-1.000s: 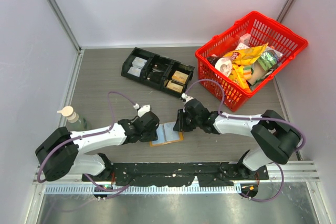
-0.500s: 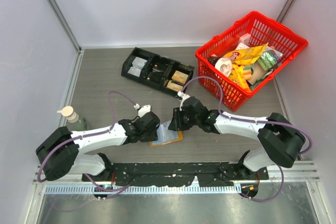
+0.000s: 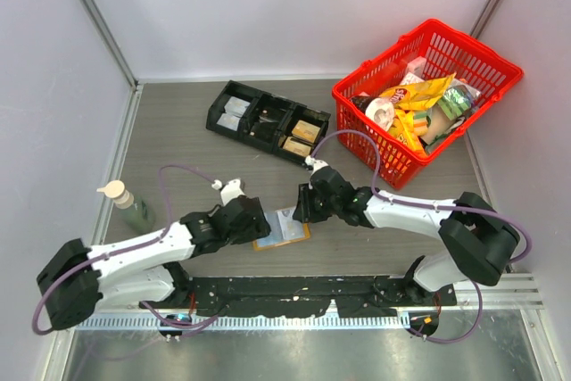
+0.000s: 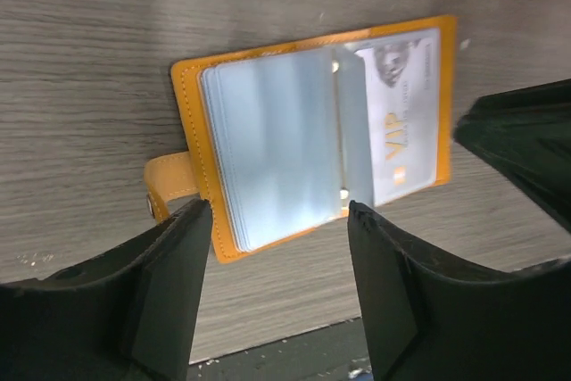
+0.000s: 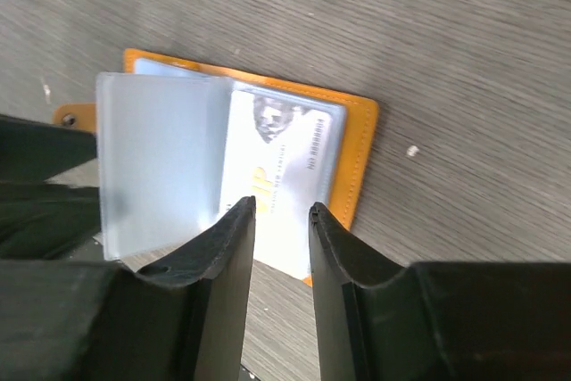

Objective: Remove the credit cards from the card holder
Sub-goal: Remove the credit card from the card holder.

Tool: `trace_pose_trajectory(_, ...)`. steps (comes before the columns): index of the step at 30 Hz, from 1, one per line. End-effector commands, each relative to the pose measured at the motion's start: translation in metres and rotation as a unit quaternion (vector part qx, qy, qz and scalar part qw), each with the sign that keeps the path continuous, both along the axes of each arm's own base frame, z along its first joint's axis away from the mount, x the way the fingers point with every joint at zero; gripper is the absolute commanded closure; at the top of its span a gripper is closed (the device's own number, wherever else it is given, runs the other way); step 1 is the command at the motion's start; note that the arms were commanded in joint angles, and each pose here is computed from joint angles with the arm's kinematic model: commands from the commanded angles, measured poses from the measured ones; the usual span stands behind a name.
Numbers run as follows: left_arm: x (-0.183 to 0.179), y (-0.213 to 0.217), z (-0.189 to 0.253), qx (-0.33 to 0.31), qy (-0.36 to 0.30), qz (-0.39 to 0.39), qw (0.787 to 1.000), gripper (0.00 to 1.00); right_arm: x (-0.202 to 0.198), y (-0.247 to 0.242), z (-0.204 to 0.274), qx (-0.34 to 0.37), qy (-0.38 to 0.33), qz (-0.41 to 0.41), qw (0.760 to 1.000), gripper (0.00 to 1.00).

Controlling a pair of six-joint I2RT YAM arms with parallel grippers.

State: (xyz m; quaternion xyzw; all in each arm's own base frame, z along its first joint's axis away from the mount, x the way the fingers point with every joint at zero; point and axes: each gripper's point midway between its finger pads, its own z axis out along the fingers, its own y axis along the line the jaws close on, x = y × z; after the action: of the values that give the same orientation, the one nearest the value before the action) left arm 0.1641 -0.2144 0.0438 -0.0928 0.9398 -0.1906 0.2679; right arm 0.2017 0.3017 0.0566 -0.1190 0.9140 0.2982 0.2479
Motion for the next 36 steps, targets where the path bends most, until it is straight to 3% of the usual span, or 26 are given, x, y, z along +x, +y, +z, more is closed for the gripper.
trace_pose_trajectory(1, 0.01, 0.019, 0.033, -0.025, -0.052, 0.059, 0.997, 0.31, 0.014, -0.013, 0.012, -0.023, -0.043, -0.024, 0.999, 0.64)
trace_pose_trajectory(6, 0.013, 0.026, 0.068, -0.077, -0.097, 0.075, 0.989, 0.22, 0.024, -0.017, 0.025, -0.02, -0.072, -0.032, 0.997, 0.62)
trace_pose_trajectory(12, 0.02, -0.025, 0.12, -0.217, -0.145, 0.018, 0.965, 0.23, 0.019, 0.008, 0.036, 0.056, -0.056, 0.02, 0.997, 0.65)
trace_pose_trajectory(14, 0.023, -0.04, 0.128, -0.228, -0.149, -0.004, 0.962, 0.24, 0.021, 0.01, 0.032, 0.064, -0.049, 0.021, 0.996, 0.67)
trace_pose_trajectory(19, 0.03, -0.045, 0.107, -0.161, -0.121, -0.01, 0.979, 0.23, 0.017, 0.012, 0.025, 0.069, -0.034, 0.032, 0.997, 0.68)
trace_pose_trajectory(27, 0.014, 0.001, 0.02, 0.003, -0.039, 0.012, 0.999, 0.28, 0.016, -0.002, 0.003, 0.02, -0.015, 0.013, 1.0, 0.65)
trace_pose_trajectory(36, 0.002, 0.01, -0.021, 0.054, 0.009, 0.005, 0.999, 0.35, 0.013, -0.003, -0.017, 0.004, 0.012, 0.01, 1.0, 0.64)
